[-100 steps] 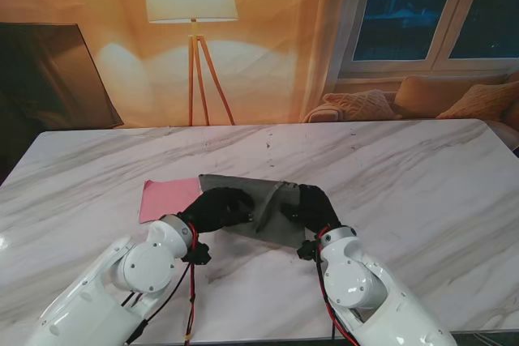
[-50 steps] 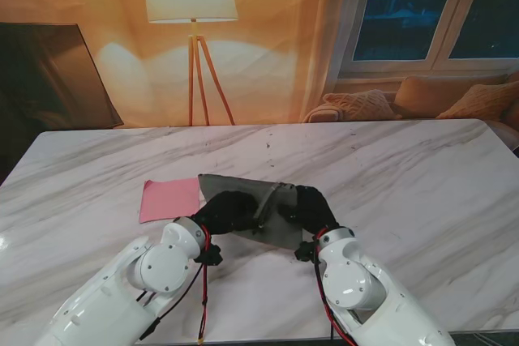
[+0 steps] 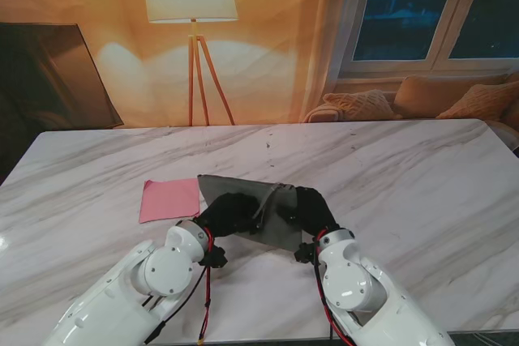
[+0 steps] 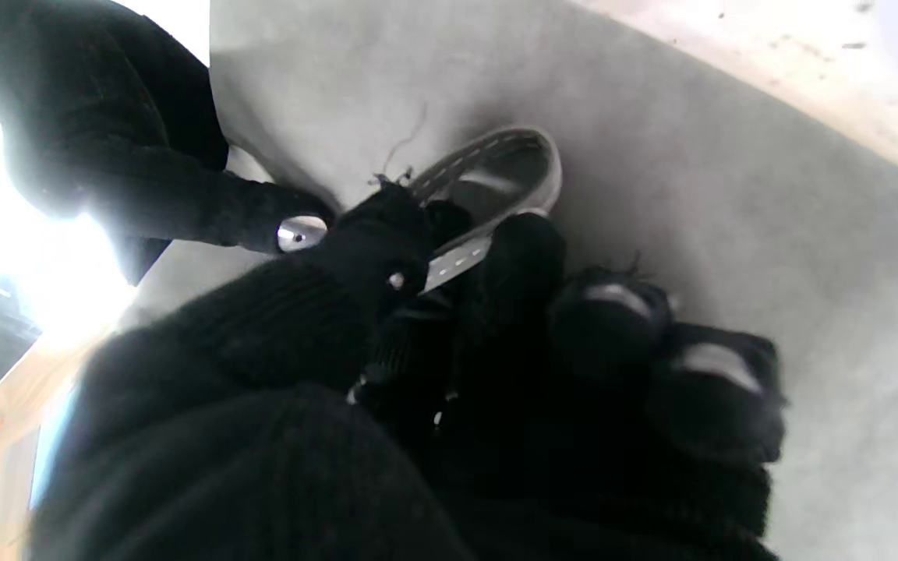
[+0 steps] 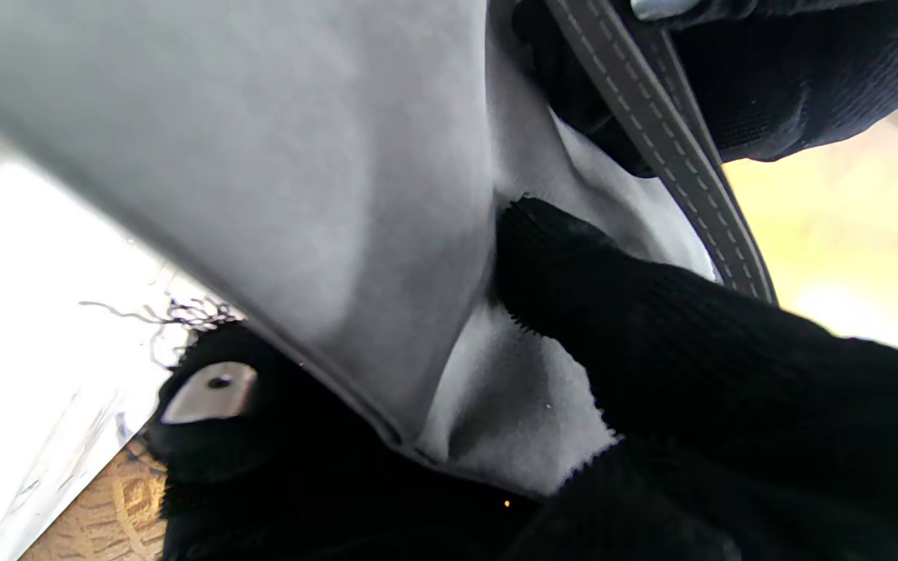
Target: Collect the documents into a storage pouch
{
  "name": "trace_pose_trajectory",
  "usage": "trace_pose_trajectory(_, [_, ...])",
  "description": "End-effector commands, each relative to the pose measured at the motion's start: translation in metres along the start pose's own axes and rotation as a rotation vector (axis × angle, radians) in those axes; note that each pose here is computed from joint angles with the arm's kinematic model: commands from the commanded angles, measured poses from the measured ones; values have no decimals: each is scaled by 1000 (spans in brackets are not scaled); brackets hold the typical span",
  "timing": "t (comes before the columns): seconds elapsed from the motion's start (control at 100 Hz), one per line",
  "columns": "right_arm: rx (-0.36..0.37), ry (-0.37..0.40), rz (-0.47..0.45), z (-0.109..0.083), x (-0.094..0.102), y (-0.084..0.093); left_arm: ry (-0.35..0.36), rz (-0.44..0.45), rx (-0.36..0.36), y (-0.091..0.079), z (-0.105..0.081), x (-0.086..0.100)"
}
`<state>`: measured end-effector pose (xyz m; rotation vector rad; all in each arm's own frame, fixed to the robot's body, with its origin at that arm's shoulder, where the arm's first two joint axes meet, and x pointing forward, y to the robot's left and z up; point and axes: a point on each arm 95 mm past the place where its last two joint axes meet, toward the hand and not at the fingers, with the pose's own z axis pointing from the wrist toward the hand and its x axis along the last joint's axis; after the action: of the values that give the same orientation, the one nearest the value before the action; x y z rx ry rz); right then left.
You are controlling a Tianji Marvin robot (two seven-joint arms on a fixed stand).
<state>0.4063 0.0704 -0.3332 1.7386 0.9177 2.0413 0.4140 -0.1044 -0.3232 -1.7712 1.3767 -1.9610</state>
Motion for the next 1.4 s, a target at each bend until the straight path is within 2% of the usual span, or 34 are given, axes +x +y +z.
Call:
trace_pose_trajectory(0.0, [20, -9, 4, -3, -2, -4, -1, -13, -6, 1, -5, 4])
trace_pose_trajectory(0.15, [11, -4, -8, -3, -4, -3, -6, -25, 28, -6, -14, 5])
trace_pose_trajectory(0.25, [9, -15, 17, -4, -5, -2, -2, -27, 52, -14, -19, 6])
trace_pose_trajectory(0.47, [23, -25, 36, -7, -7, -1, 14, 63, 124, -41, -26, 6])
trace_pose_trajectory(0.73, [45, -3, 68, -12, -8, 3, -11, 171, 197, -70, -33, -2])
trace_pose_trajectory(1.18, [72, 68, 95, -18, -9, 3, -60, 248, 207, -90, -43, -15])
trace_pose_trajectory(1.39, [71, 68, 101, -18, -10, 2, -102, 273, 195, -97, -49, -25])
